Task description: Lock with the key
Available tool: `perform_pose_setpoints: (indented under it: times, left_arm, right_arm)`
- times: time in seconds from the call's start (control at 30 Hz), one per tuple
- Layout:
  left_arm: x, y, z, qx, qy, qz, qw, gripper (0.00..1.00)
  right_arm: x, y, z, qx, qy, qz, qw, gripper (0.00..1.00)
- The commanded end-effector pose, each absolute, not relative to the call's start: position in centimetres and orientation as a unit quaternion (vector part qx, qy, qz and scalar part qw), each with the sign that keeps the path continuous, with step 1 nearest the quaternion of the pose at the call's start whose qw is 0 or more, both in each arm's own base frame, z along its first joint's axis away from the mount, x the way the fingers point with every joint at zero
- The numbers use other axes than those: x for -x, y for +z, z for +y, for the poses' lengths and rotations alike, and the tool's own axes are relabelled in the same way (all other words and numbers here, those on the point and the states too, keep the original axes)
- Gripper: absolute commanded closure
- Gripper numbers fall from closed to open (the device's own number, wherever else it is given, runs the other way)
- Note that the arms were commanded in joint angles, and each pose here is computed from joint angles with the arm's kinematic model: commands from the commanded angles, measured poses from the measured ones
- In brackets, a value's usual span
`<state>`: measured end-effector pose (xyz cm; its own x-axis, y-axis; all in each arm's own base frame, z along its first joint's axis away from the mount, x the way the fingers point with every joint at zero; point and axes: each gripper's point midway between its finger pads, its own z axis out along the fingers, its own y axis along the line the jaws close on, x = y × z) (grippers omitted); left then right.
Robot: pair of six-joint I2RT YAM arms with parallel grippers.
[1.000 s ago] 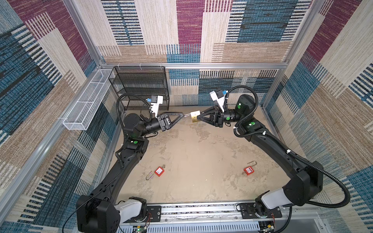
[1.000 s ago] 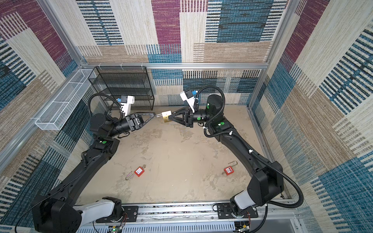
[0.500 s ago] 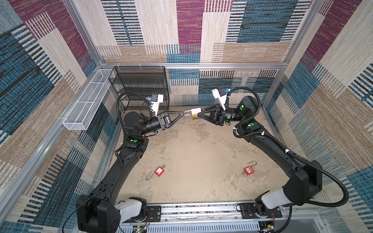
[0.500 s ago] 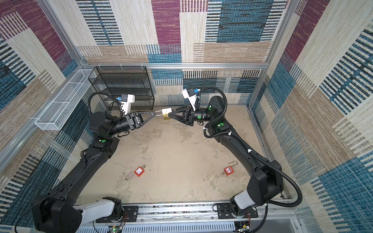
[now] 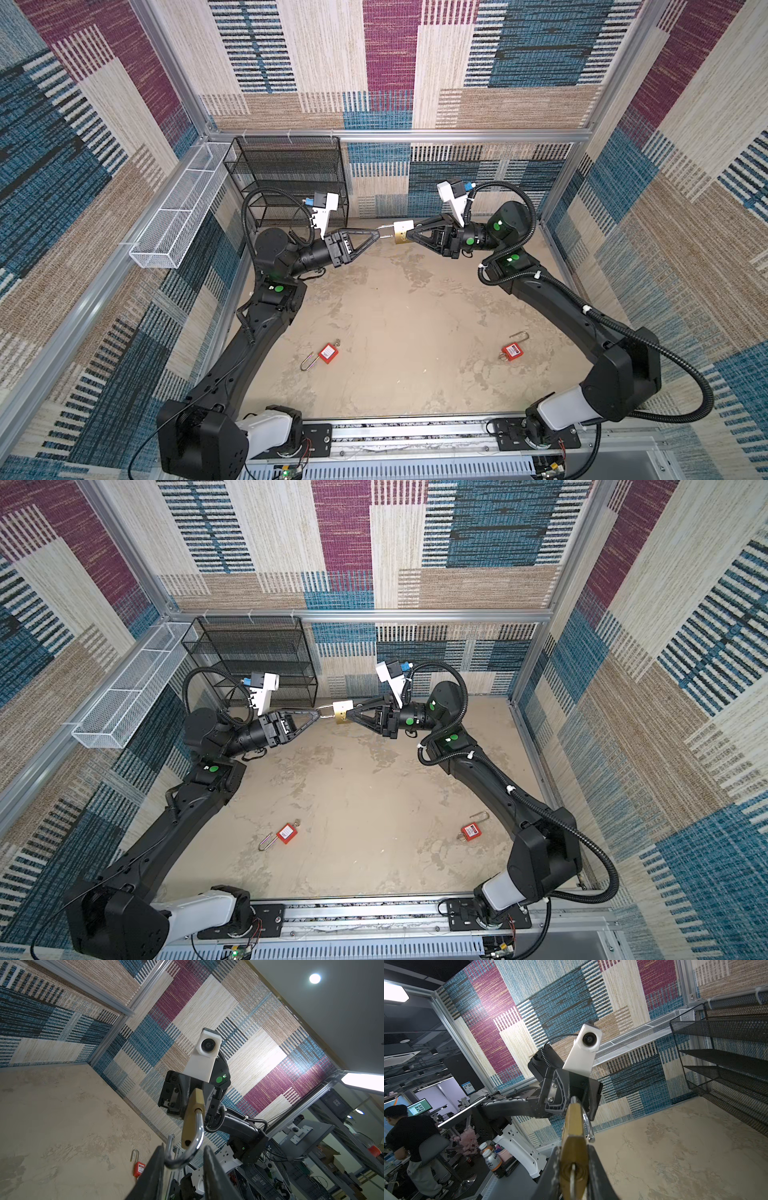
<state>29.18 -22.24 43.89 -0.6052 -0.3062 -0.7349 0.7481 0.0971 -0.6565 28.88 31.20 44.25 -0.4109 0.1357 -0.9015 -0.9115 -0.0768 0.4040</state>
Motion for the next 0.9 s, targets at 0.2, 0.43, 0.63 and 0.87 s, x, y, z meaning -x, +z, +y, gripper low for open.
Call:
perform_pose_setpoints:
  times: [0.2,0.43,0.63,0.87]
  left_arm:
    - [-28.7,44.7,-22.3,-0.196,-0.645,0.61,0.416,0.85]
    - [-28.6,44.8,-22.3,-0.208,-0.638,0.611,0.419,1.0]
    - [-28.1,45.1,-22.3,-0.234,-0.62,0.606,0.44,1.0]
    - [-27.6,45.3,-22.3,-0.262,-0.608,0.593,0.459,1.0]
  right_arm:
    - [-28.9,45.3,31.0,0.353,0.645,0.527,0.428,1.0]
    - [-28.7,45.1,31.0,0.35,0.649,0.527,0.422,1.0]
    - [-27.9,45.3,30.7,0.339,0.674,0.518,0.404,1.0]
    - [-27.6,45.4,30.6,0.327,0.682,0.515,0.403,1.0]
